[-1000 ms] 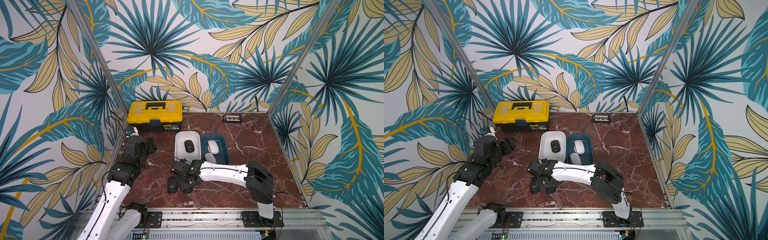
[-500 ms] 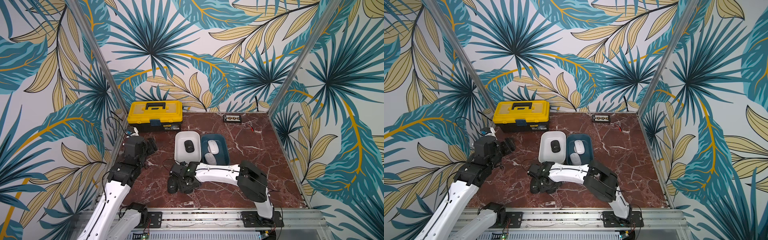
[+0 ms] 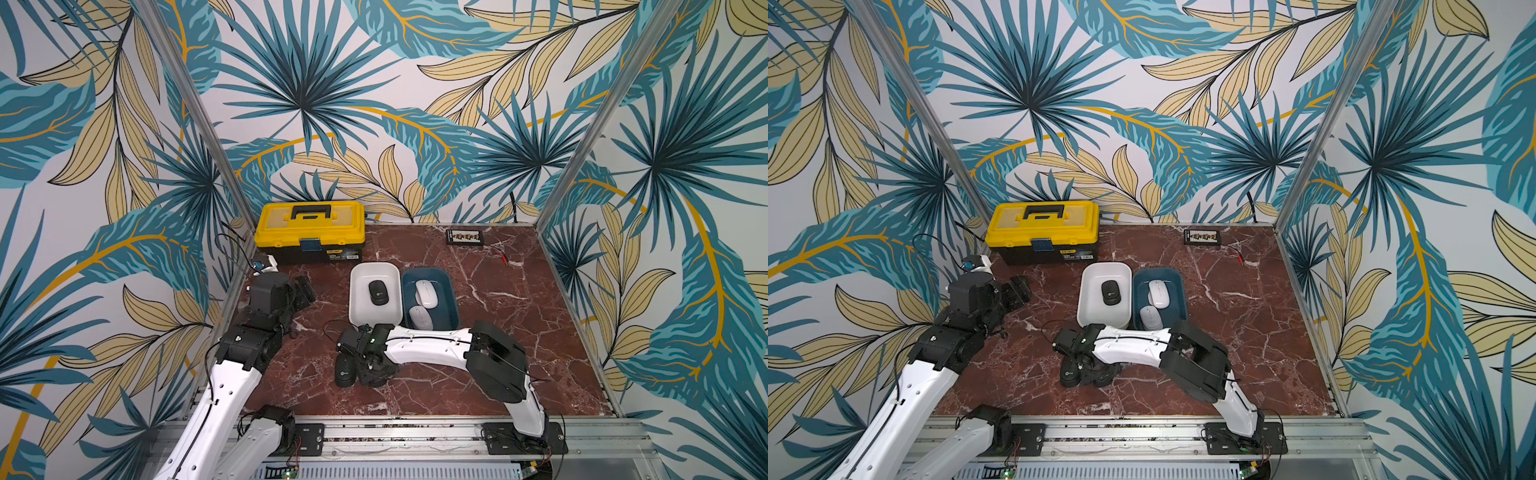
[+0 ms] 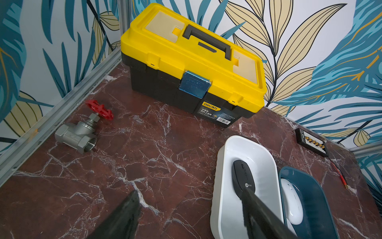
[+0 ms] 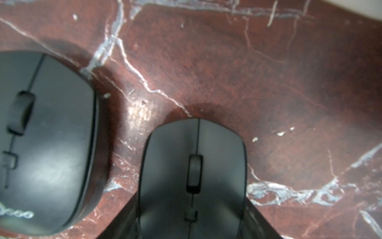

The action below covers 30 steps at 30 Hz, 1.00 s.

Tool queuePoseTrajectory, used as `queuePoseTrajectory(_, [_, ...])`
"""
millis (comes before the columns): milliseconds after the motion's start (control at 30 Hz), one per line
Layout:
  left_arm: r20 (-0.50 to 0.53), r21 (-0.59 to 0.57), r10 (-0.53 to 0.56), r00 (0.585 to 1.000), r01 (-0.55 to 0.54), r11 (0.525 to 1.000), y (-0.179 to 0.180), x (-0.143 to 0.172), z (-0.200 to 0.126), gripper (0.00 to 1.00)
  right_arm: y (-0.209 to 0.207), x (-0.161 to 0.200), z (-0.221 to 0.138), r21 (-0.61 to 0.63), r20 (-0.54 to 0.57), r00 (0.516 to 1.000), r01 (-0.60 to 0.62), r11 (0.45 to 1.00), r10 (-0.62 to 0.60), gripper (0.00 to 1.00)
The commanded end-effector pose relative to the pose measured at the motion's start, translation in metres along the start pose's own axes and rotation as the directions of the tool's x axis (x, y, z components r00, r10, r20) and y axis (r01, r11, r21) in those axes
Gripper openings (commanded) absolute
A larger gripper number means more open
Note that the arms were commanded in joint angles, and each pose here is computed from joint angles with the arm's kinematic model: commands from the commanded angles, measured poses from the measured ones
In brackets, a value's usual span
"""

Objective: Place the mice by color into the storage box
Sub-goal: Pick up the mouse from the center of the board, then place the mouse in the storage box.

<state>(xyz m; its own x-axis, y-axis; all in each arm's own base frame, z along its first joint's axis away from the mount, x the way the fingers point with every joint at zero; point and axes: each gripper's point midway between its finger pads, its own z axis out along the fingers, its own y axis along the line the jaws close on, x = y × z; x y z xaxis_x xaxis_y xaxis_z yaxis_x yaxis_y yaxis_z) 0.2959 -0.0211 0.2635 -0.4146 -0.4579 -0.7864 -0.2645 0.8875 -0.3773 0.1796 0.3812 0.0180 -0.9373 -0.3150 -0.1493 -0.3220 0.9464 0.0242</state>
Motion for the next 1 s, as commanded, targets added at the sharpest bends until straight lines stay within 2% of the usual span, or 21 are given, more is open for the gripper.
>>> queuePoseTrajectory(0, [-0.011,-0.015,-0.004,1.0,0.003,1.0,0.005,0.006,0.002,0.79,-0.005,0.005,0.005,0.031,-0.026,1.0,0.0,1.0,0.001,0.58])
queuePoseTrajectory(233, [-0.011,-0.021,-0.004,1.0,0.003,1.0,0.007,0.006,0.002,0.79,-0.004,0.005,-0.003,0.016,-0.022,1.0,0.011,1.0,-0.01,0.45])
queuePoseTrajectory(500, [-0.013,-0.017,-0.017,1.0,0.017,1.0,0.007,0.008,0.004,0.79,-0.004,0.005,-0.031,-0.05,0.018,1.0,0.018,0.999,-0.017,0.44])
queuePoseTrajectory(700, [-0.016,0.003,-0.012,1.0,0.012,1.0,0.002,0.007,0.006,0.79,-0.01,-0.008,-0.069,-0.042,0.086,0.994,0.068,0.997,-0.064,0.45])
queuePoseTrajectory(967, [-0.037,0.015,-0.011,0.999,0.012,1.0,-0.001,0.011,0.011,0.79,-0.03,-0.058,-0.121,-0.001,0.197,0.973,0.121,0.993,-0.118,0.45])
